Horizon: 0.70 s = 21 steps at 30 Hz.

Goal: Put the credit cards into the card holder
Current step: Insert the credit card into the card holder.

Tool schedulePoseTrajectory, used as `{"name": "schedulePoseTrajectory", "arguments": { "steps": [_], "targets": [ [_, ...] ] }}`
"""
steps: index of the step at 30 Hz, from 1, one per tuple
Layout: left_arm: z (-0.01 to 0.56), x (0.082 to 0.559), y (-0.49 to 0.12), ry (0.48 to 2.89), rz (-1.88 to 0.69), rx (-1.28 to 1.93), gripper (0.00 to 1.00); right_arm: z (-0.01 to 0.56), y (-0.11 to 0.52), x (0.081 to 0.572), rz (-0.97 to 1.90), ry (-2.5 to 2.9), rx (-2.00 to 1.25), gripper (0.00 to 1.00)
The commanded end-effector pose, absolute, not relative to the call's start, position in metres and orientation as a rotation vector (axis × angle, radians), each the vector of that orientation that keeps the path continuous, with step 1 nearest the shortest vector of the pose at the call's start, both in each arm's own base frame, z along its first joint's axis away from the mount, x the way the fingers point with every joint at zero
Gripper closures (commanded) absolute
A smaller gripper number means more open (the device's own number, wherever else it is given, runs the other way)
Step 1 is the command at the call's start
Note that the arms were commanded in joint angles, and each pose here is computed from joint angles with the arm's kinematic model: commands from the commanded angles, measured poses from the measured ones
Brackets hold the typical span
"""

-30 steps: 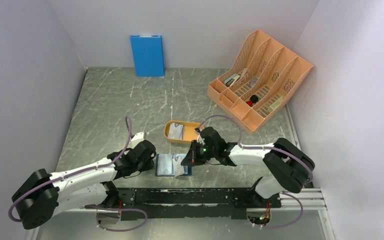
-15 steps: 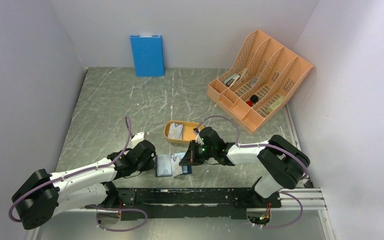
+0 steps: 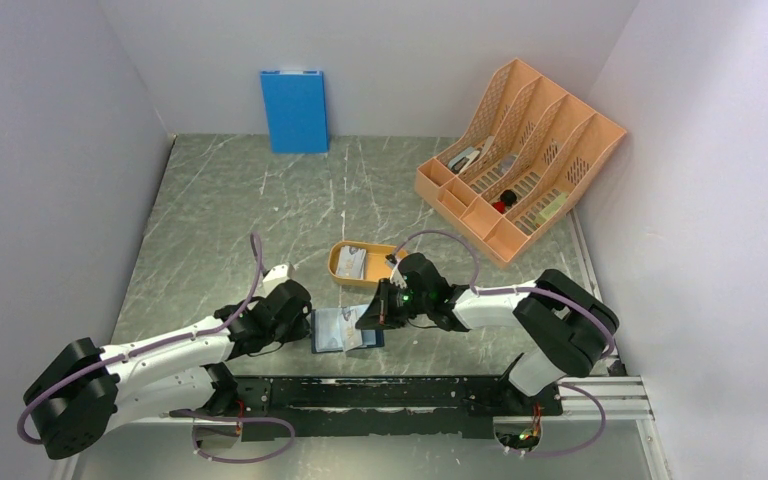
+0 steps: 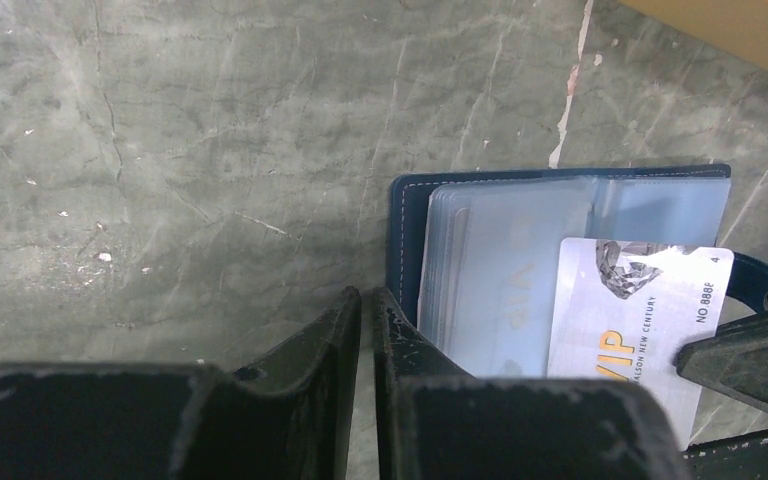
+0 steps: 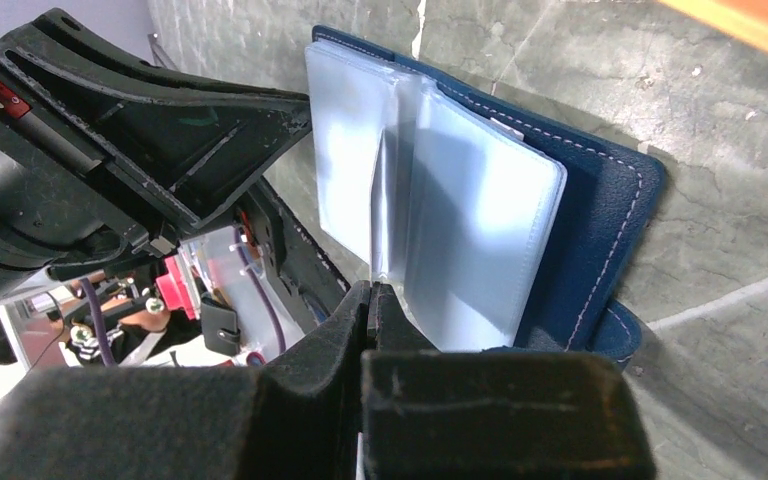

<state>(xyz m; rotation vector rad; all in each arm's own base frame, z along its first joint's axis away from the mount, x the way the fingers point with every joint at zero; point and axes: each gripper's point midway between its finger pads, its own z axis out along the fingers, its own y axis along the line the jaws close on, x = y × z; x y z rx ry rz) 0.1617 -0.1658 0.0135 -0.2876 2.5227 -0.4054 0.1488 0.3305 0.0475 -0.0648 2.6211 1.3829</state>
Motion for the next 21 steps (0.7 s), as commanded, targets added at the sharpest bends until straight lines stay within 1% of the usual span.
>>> {"name": "schedulePoseTrajectory", "arguments": {
  "steps": [1, 12, 21],
  "targets": [
    [-0.01, 0.14, -0.149, 2.628, -0.325, -0.254, 0.83, 0.054, 0.335, 0.152, 1.422, 2.583, -0.079, 1.0],
    [-0.012, 0.139, -0.151, 2.637, -0.335, -0.249, 0.84, 0.039, 0.332, 0.154, 1.395, 2.592, -0.045, 1.0],
    [-0.013, 0.137, -0.148, 2.642, -0.317, -0.254, 0.84, 0.021, 0.323, 0.161, 1.301, 2.6, -0.007, 1.0]
  ]
}}
